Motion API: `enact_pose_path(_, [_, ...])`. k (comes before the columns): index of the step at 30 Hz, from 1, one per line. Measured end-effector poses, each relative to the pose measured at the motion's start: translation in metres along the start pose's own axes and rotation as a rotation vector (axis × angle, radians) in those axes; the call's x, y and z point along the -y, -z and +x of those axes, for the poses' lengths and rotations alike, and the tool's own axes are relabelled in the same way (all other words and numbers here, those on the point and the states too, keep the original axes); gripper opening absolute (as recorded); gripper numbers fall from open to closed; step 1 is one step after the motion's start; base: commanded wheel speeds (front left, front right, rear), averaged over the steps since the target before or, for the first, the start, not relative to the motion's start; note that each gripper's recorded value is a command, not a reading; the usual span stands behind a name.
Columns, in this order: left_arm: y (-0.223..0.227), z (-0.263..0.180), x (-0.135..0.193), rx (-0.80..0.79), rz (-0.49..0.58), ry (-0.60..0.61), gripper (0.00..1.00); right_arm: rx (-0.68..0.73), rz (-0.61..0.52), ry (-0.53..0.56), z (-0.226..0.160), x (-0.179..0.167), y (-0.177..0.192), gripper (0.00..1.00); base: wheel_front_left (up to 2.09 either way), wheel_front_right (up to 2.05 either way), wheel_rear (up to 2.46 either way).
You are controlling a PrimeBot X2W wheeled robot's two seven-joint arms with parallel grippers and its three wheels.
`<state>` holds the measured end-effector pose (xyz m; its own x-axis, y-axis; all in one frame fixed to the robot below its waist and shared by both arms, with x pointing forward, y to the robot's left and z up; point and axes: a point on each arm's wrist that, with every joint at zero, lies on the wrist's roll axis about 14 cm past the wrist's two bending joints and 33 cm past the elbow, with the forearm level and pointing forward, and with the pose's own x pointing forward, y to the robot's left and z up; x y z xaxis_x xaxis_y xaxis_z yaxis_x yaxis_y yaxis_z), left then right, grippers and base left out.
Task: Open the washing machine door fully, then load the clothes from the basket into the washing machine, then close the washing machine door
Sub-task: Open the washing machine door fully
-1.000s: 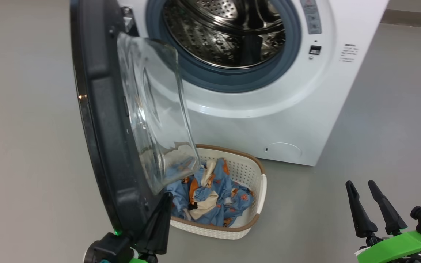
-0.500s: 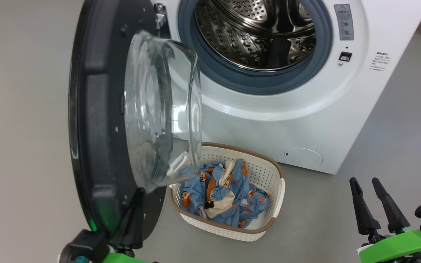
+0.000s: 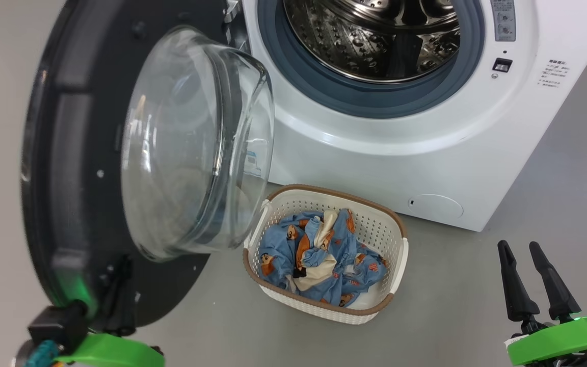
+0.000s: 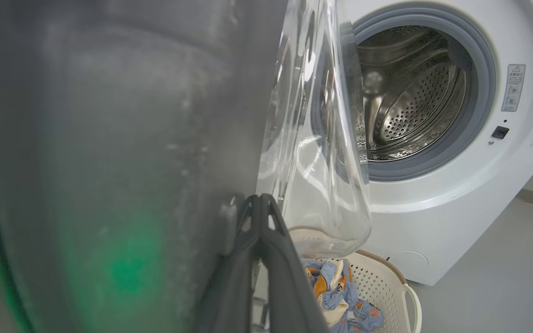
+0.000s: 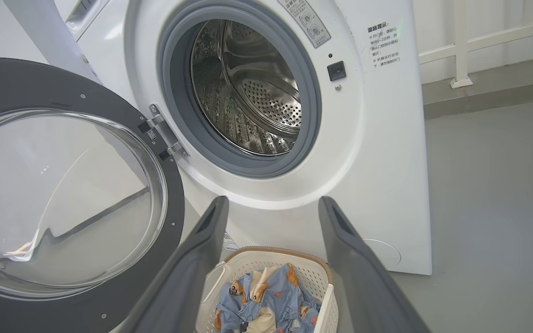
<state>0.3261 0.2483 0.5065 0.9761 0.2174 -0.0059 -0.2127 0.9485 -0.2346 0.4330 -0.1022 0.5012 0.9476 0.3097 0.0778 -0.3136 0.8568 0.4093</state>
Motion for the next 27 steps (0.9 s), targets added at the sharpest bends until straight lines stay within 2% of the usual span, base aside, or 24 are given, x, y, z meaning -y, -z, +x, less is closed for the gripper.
enact_pose_path(11, [-0.007,0.019,-0.052,-0.059,0.076,-0.098,0.0,0.005,0.019,-0.01,0.017,0.0,0.004,1.0,0.0,0.0,0.0])
enact_pose_path(27, [-0.026,0.04,-0.11,-0.112,0.152,-0.217,0.0,-0.017,0.039,-0.013,0.031,0.002,0.018,1.0,0.0,0.0,0.0])
